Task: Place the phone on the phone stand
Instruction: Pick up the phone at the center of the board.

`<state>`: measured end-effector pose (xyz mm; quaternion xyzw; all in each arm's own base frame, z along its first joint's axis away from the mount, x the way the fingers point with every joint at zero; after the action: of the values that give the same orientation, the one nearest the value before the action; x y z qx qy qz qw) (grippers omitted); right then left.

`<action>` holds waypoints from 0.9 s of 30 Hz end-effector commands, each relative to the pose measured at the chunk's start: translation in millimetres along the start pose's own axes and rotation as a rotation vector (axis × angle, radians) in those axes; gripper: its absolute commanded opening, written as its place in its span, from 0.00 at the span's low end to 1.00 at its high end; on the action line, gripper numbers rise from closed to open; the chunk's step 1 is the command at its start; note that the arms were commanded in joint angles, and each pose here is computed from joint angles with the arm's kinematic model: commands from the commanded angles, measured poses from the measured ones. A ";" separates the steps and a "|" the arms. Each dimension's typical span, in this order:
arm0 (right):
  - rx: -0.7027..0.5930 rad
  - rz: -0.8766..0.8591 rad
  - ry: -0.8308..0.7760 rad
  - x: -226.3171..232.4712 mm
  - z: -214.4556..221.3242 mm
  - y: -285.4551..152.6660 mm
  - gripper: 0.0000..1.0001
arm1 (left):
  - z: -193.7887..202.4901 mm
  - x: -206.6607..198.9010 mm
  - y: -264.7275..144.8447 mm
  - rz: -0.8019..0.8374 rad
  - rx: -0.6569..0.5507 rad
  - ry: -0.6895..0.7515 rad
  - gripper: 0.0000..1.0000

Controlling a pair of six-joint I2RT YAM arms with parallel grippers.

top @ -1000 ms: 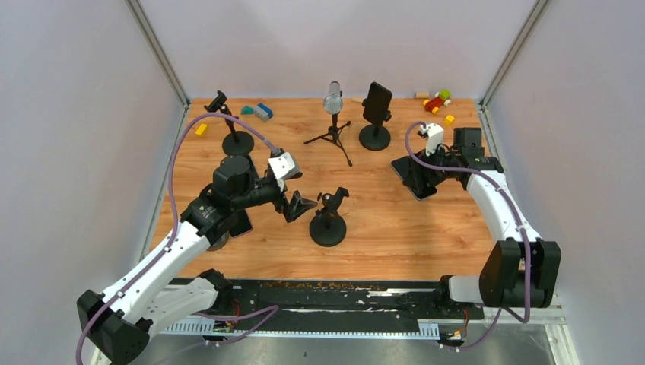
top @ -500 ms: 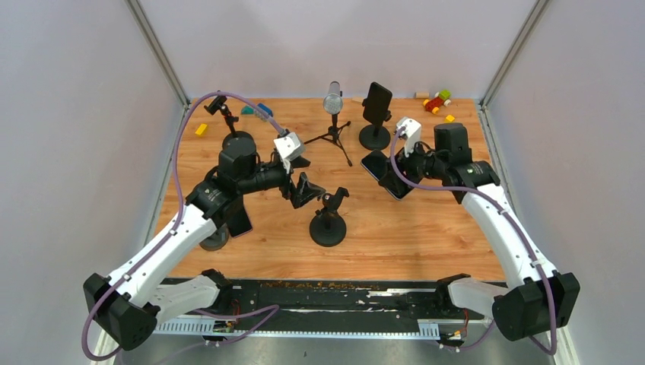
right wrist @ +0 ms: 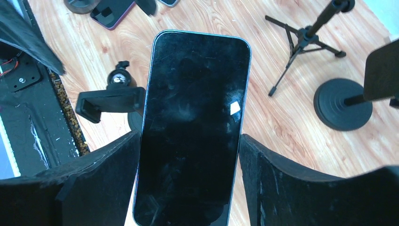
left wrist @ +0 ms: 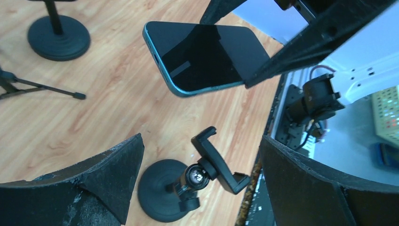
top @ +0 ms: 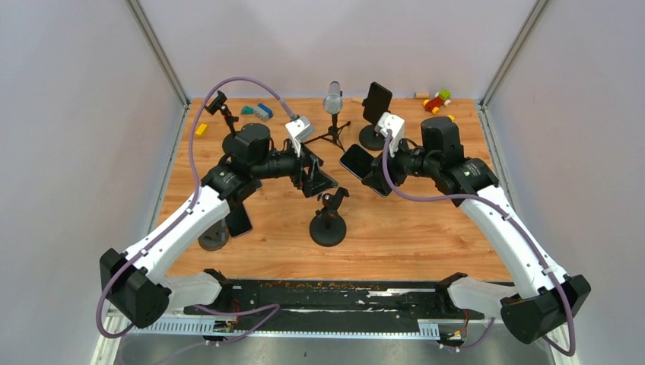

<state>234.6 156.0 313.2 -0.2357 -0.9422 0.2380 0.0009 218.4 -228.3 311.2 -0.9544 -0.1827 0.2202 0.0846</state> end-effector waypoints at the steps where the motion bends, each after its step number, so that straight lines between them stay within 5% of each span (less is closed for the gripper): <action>1: -0.126 0.016 -0.137 5.5 -41.8 -13.1 0.02 | -22.0 -12.1 5.3 0.080 -0.045 -0.093 0.99; 17: -0.166 -0.051 -0.256 30.6 -62.5 -6.6 0.00 | -27.1 -16.9 14.5 0.127 -0.065 -0.319 0.98; 27: -0.159 -0.026 -0.321 33.9 -66.8 -0.9 0.00 | -25.5 -17.6 19.6 0.194 -0.075 -0.463 0.84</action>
<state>207.8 196.1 331.7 -0.1624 -0.9516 0.2435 -0.0940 221.2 -252.3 331.3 -0.9028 -0.1371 0.4077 0.0051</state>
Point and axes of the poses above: each gripper's point midway between its finger pads, its own y axis out along the fingers, its own x axis along the line the jaws close on, z = x × y, the point moved 7 cm from there along -y, back along the fingers, and after that the axes turned 7 degrees about -y, right-handed, at the moved point
